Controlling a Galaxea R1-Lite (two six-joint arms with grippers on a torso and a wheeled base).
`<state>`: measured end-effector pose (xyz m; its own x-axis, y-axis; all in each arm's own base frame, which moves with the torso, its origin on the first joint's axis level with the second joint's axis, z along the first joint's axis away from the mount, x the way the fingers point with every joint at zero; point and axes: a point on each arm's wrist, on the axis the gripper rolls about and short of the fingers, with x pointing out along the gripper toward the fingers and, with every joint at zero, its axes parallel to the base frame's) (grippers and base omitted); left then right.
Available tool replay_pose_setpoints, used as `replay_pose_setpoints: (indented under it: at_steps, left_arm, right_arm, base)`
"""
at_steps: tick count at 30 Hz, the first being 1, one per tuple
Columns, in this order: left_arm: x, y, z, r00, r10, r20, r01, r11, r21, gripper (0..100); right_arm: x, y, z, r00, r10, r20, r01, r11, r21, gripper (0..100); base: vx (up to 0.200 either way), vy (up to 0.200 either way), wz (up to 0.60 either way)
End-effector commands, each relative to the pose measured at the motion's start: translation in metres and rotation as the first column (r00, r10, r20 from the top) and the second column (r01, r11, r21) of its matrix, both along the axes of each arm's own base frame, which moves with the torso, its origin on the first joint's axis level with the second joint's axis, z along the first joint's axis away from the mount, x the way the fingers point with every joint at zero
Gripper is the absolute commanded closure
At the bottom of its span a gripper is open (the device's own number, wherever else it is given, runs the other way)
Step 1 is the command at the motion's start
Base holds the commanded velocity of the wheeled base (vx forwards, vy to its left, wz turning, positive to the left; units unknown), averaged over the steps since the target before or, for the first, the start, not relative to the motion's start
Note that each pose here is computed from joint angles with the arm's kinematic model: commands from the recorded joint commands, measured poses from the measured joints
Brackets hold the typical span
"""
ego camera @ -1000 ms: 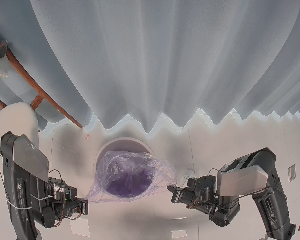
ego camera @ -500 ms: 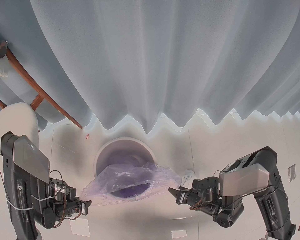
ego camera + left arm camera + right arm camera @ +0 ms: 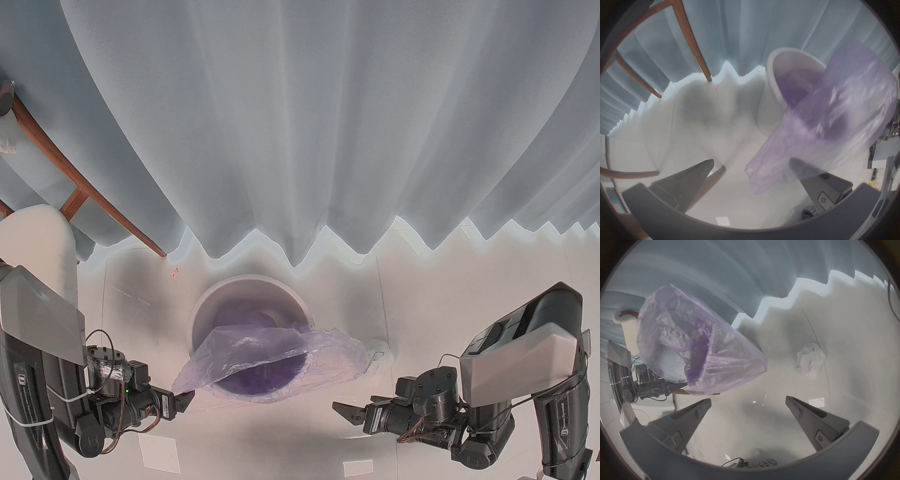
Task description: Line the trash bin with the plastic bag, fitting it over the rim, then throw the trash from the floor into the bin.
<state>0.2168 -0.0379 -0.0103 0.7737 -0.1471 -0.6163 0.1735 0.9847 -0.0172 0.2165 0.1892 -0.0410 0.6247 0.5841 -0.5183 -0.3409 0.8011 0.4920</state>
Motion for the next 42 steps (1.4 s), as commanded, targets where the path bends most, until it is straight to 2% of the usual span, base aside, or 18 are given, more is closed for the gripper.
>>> replay_pose_setpoints:
  at_steps: [1, 4, 11, 12, 18, 21, 22, 23, 27, 28, 29, 31, 33, 34, 37, 38, 40, 42]
  left_arm:
    - [-0.01, -0.017, 0.037, 0.989, -0.042, 0.142, 0.055, 0.995, -0.083, 0]
    - [-0.014, -0.023, 0.051, 0.979, -0.051, 0.199, 0.076, 0.99, -0.12, 0]
    - [-0.037, -0.032, 0.101, 0.918, -0.034, 0.396, 0.13, 0.967, -0.219, 0]
    - [-0.047, -0.031, 0.119, 0.885, -0.03, 0.464, 0.162, 0.955, -0.247, 0]
    - [-0.079, -0.021, 0.156, 0.789, -0.003, 0.615, 0.232, 0.928, -0.292, 0]
    - [-0.091, -0.02, 0.164, 0.759, -0.011, 0.651, 0.274, 0.912, -0.304, 0]
    - [-0.103, -0.019, 0.171, 0.741, 0.0, 0.671, 0.316, 0.882, -0.349, 0]
    - [-0.108, -0.018, 0.174, 0.742, 0.013, 0.67, 0.332, 0.862, -0.384, 0]
    - [-0.132, -0.011, 0.178, 0.794, 0.068, 0.604, 0.373, 0.73, -0.573, 0]
    - [-0.135, -0.01, 0.178, 0.802, 0.068, 0.594, 0.376, 0.715, -0.59, 0]
    - [-0.145, -0.008, 0.177, 0.82, 0.043, 0.571, 0.402, 0.668, -0.626, 0]
    - [-0.16, -0.004, 0.172, 0.837, -0.024, 0.546, 0.436, 0.631, -0.641, 0]
    - [-0.173, 0.002, 0.161, 0.858, -0.103, 0.503, 0.444, 0.643, -0.625, 0]
    - [-0.178, 0.006, 0.153, 0.874, -0.123, 0.469, 0.421, 0.672, -0.609, 0]
    - [-0.187, 0.016, 0.123, 0.926, -0.179, 0.333, 0.327, 0.822, -0.467, 0]
    - [-0.191, 0.019, 0.114, 0.936, -0.214, 0.28, 0.319, 0.851, -0.418, 0]
    - [-0.195, 0.021, 0.107, 0.939, -0.25, 0.236, 0.328, 0.86, -0.392, 0]
    - [-0.203, 0.024, 0.1, 0.921, -0.336, 0.196, 0.388, 0.824, -0.414, 0]
  right_arm:
    - [-0.012, 0.008, 0.025, 0.999, 0.03, 0.04, -0.033, 0.997, 0.074, 0]
    - [-0.015, 0.01, 0.031, 0.999, 0.03, 0.038, -0.034, 0.994, 0.103, 0]
    - [-0.034, 0.009, 0.062, 0.998, 0.043, 0.042, -0.051, 0.979, 0.198, 0]
    - [-0.043, 0.006, 0.078, 0.995, 0.06, 0.074, -0.076, 0.971, 0.226, 0]
    - [-0.065, 0.006, 0.125, 0.971, 0.123, 0.204, -0.188, 0.921, 0.34, 0]
    - [-0.065, 0.008, 0.132, 0.961, 0.162, 0.223, -0.235, 0.902, 0.361, 0]
    - [-0.063, 0.013, 0.136, 0.95, 0.187, 0.249, -0.271, 0.889, 0.37, 0]
    - [-0.061, 0.015, 0.137, 0.948, 0.185, 0.258, -0.275, 0.887, 0.372, 0]
    - [-0.058, 0.019, 0.141, 0.943, 0.184, 0.276, -0.284, 0.879, 0.383, 0]
    - [-0.058, 0.019, 0.141, 0.943, 0.185, 0.275, -0.284, 0.879, 0.384, 0]
    - [-0.058, 0.019, 0.141, 0.942, 0.192, 0.276, -0.291, 0.876, 0.385, 0]
    - [-0.057, 0.021, 0.141, 0.937, 0.21, 0.279, -0.309, 0.868, 0.388, 0]
    - [-0.056, 0.021, 0.14, 0.937, 0.218, 0.273, -0.315, 0.865, 0.39, 0]
    - [-0.057, 0.021, 0.137, 0.939, 0.224, 0.262, -0.314, 0.868, 0.383, 0]
    - [-0.057, 0.021, 0.126, 0.947, 0.226, 0.229, -0.297, 0.887, 0.353, 0]
    - [-0.056, 0.019, 0.123, 0.95, 0.222, 0.219, -0.289, 0.892, 0.349, 0]
    - [-0.054, 0.018, 0.121, 0.953, 0.218, 0.21, -0.28, 0.896, 0.344, 0]
    - [-0.051, 0.017, 0.117, 0.957, 0.209, 0.199, -0.267, 0.904, 0.335, 0]
  base:
    - [0.0, 0.0, 0.0]
    - [0.0, 0.0, 0.0]
    - [0.0, 0.0, 0.0]
    - [0.0, 0.0, 0.0]
    - [0.0, 0.0, 0.0]
    - [0.0, 0.0, 0.0]
    - [0.0, 0.0, 0.0]
    - [0.0, 0.0, 0.0]
    - [0.0, 0.0, 0.0]
    - [0.0, 0.0, 0.0]
    - [0.0, 0.0, 0.0]
    - [0.0, 0.0, 0.0]
    - [0.0, 0.0, 0.0]
    - [0.0, 0.0, 0.0]
    - [0.0, 0.0, 0.0]
    - [0.0, 0.0, 0.0]
    - [0.0, 0.0, 0.0]
    - [0.0, 0.0, 0.0]
